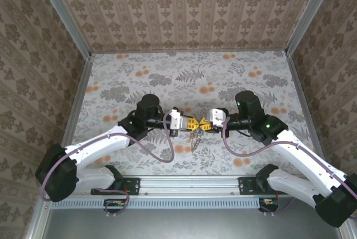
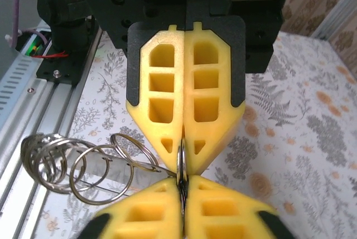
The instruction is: Put the keys on the keyring
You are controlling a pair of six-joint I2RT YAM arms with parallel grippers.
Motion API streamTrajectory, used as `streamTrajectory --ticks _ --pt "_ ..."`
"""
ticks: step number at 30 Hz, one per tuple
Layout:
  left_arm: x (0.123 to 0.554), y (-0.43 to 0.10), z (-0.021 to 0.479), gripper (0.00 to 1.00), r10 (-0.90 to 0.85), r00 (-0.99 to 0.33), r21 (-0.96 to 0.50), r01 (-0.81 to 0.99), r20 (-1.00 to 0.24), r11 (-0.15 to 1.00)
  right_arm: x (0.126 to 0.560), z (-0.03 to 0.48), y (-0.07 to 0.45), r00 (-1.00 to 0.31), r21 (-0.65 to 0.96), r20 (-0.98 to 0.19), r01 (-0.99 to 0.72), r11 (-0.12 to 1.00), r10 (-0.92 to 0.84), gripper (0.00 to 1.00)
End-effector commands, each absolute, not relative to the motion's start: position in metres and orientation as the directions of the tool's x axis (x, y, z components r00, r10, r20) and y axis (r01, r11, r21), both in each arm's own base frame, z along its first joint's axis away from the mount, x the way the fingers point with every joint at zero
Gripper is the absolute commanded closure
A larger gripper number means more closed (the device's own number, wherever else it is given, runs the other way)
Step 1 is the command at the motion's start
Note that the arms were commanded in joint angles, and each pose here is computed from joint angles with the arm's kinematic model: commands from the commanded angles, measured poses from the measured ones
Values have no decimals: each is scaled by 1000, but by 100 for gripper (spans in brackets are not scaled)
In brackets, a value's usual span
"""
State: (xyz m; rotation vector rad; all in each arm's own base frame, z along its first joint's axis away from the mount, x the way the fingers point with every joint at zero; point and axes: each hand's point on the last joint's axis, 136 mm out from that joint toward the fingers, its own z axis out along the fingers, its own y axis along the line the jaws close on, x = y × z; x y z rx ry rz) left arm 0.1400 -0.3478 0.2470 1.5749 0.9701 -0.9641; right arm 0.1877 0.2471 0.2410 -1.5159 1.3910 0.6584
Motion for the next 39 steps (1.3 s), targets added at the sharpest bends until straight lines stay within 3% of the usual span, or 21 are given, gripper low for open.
streamTrajectory --ticks 1,3,8,14,17,24,39 --pt "131 -355 274 100 37 398 385 904 -917 -184 189 239 251 224 -289 -866 -954 81 -446 99" --pt "130 -353 270 100 67 384 365 910 -921 -198 191 241 249 226 -299 -864 -950 96 -450 100" --pt "134 -348 253 78 197 347 307 929 -917 -206 197 247 244 206 -310 -857 -938 154 -472 100" --pt "165 -347 248 66 319 235 238 971 -918 -29 203 245 238 154 -296 -839 -934 200 -522 100" --pt "179 -348 250 67 358 168 196 979 -919 45 206 241 236 141 -304 -824 -927 219 -549 100" --pt "176 -353 244 75 406 139 152 988 -903 -2 208 240 236 138 -316 -815 -920 232 -563 100" --pt "158 -361 239 67 409 174 143 984 -896 -105 214 238 237 100 -295 -811 -921 256 -577 100"
